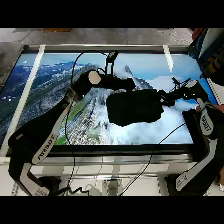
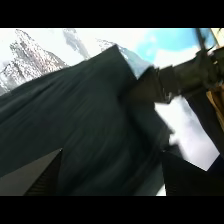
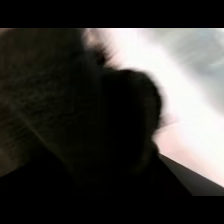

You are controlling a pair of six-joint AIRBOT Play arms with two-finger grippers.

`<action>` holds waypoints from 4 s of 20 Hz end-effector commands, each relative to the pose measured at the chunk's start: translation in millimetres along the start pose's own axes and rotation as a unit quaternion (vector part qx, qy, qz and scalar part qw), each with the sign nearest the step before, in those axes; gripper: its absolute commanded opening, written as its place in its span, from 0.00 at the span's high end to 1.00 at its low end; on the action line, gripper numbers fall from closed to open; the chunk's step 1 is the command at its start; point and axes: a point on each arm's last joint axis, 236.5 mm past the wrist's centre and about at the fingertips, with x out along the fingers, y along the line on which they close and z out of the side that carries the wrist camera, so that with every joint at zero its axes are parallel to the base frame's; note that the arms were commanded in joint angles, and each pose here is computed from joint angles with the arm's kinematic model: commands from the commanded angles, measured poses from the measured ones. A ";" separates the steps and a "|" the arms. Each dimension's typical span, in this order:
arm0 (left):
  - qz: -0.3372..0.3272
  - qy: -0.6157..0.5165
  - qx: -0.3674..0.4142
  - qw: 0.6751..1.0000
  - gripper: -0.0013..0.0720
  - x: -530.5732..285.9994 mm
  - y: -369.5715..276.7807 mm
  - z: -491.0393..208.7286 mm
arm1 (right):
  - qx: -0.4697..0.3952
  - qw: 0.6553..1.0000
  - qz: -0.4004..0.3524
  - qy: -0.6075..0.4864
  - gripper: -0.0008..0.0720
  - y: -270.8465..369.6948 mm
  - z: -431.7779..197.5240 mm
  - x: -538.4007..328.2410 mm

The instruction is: Fold the clothes and pants, and hang the long-sleeved shirts on hangers.

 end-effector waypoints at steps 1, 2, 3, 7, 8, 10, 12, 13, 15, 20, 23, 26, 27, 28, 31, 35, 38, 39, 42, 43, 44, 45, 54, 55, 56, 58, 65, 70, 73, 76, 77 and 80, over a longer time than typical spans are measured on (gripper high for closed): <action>0.005 0.002 0.005 1.000 0.03 -0.5 2.6 -0.5 | -0.031 0.990 0.115 0.078 0.05 52.9 -31.8 22.0; 0.021 0.004 0.021 1.000 0.03 -0.9 10.3 -1.5 | -0.048 0.988 0.121 0.086 0.05 67.0 -36.5 30.7; 0.043 0.012 0.043 0.998 0.04 -1.6 20.9 -4.4 | -0.066 0.985 0.125 0.094 0.05 83.4 -42.8 42.3; 0.163 0.090 0.145 0.972 0.54 -21.3 80.0 -28.1 | -0.112 0.984 0.113 0.080 0.05 140.4 -52.6 99.2; 0.197 0.104 0.168 0.960 0.85 -34.2 96.2 -27.6 | -0.124 0.981 0.118 0.086 0.05 158.5 -62.6 112.7; 0.239 0.090 0.193 0.948 0.95 -62.2 110.8 -7.6 | -0.149 0.977 0.120 0.091 0.10 187.6 -81.2 138.4; 0.285 0.061 0.213 0.932 0.95 -103.7 124.9 22.1 | -0.164 0.973 0.130 0.095 0.59 215.1 -98.9 157.7; 0.312 0.046 0.220 0.923 0.95 -128.6 133.3 36.9 | -0.165 0.972 0.140 0.093 0.81 228.4 -105.0 164.0; 0.375 0.026 0.227 0.899 0.95 -189.1 153.8 61.0 | -0.156 0.971 0.169 0.071 0.94 255.1 -104.5 168.5; 0.469 0.026 0.158 0.868 0.95 -325.0 188.8 59.8 | -0.110 0.956 0.272 -0.015 0.94 301.9 -55.3 86.4; 0.503 -0.026 0.140 0.852 0.95 -397.8 178.6 69.2 | -0.128 0.943 0.294 -0.088 0.94 297.1 -22.9 -18.5; 0.523 -0.075 0.133 0.838 0.95 -452.5 157.7 72.8 | -0.133 0.921 0.291 -0.221 0.94 278.6 5.6 -155.1; 0.527 -0.087 0.132 0.835 0.95 -466.2 149.1 72.6 | -0.113 0.910 0.290 -0.275 0.94 267.4 13.7 -206.4; 0.529 -0.097 0.132 0.833 0.95 -476.9 140.6 71.4 | -0.085 0.897 0.291 -0.322 0.94 253.8 17.6 -253.1; 0.531 -0.120 0.135 0.828 0.95 -500.2 117.1 67.0 | -0.035 0.852 0.259 -0.454 0.94 198.6 4.8 -377.1; 0.531 -0.122 0.130 0.828 0.95 -510.4 107.2 58.8 | 0.097 0.797 0.090 -0.589 0.94 70.1 -48.0 -483.5; 0.531 -0.104 0.121 0.832 0.95 -507.4 110.9 50.2 | 0.262 0.745 -0.044 -0.612 0.94 -33.1 -115.5 -513.5; 0.531 -0.101 0.119 0.833 0.95 -506.4 111.9 49.2 | 0.324 0.731 -0.084 -0.594 0.94 -64.7 -144.3 -509.2; 0.531 -0.098 0.119 0.833 0.95 -503.8 114.6 49.2 | 0.475 0.698 -0.185 -0.503 0.94 -129.2 -224.5 -478.5; 0.531 -0.097 0.118 0.833 0.95 -503.4 114.9 48.9 | 0.504 0.680 -0.212 -0.488 0.94 -140.1 -244.0 -477.1; 0.531 -0.097 0.119 0.833 0.95 -503.5 114.9 48.9 | 0.521 0.667 -0.230 -0.480 0.94 -145.4 -256.4 -477.2; 0.531 -0.097 0.119 0.833 0.95 -503.5 114.9 48.9 | 0.532 0.655 -0.240 -0.479 0.94 -148.6 -263.8 -479.0; 0.531 -0.097 0.118 0.834 0.95 -503.2 114.8 48.9 | 0.560 0.631 -0.223 -0.489 0.02 -150.3 -264.0 -479.7; 0.531 -0.097 0.118 0.834 0.95 -503.3 114.9 48.9 | 0.558 0.630 -0.223 -0.492 0.02 -150.6 -263.3 -480.9; 0.531 -0.097 0.118 0.834 0.95 -503.3 114.9 48.9 | 0.553 0.631 -0.225 -0.495 0.03 -151.1 -262.2 -483.0; 0.531 -0.097 0.118 0.834 0.95 -503.2 114.8 48.9 | 0.508 0.654 -0.238 -0.507 0.11 -149.8 -250.9 -491.4; 0.531 -0.097 0.118 0.834 0.95 -503.2 114.8 48.9 | 0.274 0.803 -0.197 -0.491 0.94 -71.1 -150.2 -456.2; 0.531 -0.097 0.118 0.834 0.95 -503.2 114.8 48.9 | 0.006 0.917 -0.191 -0.350 0.94 58.5 -91.3 -326.4; 0.531 -0.097 0.118 0.834 0.95 -503.2 114.8 48.9 | -0.156 0.934 -0.176 -0.270 0.94 140.0 -94.7 -238.1; 0.531 -0.097 0.118 0.834 0.95 -503.2 114.8 48.9 | -0.275 0.917 -0.166 -0.235 0.94 202.8 -110.9 -169.4; 0.531 -0.097 0.118 0.834 0.95 -503.2 114.8 48.9 | -0.308 0.907 -0.170 -0.231 0.94 217.0 -115.7 -152.1; 0.531 -0.097 0.118 0.834 0.95 -503.2 114.8 48.9 | -0.307 0.899 -0.215 -0.228 0.94 220.9 -115.0 -121.0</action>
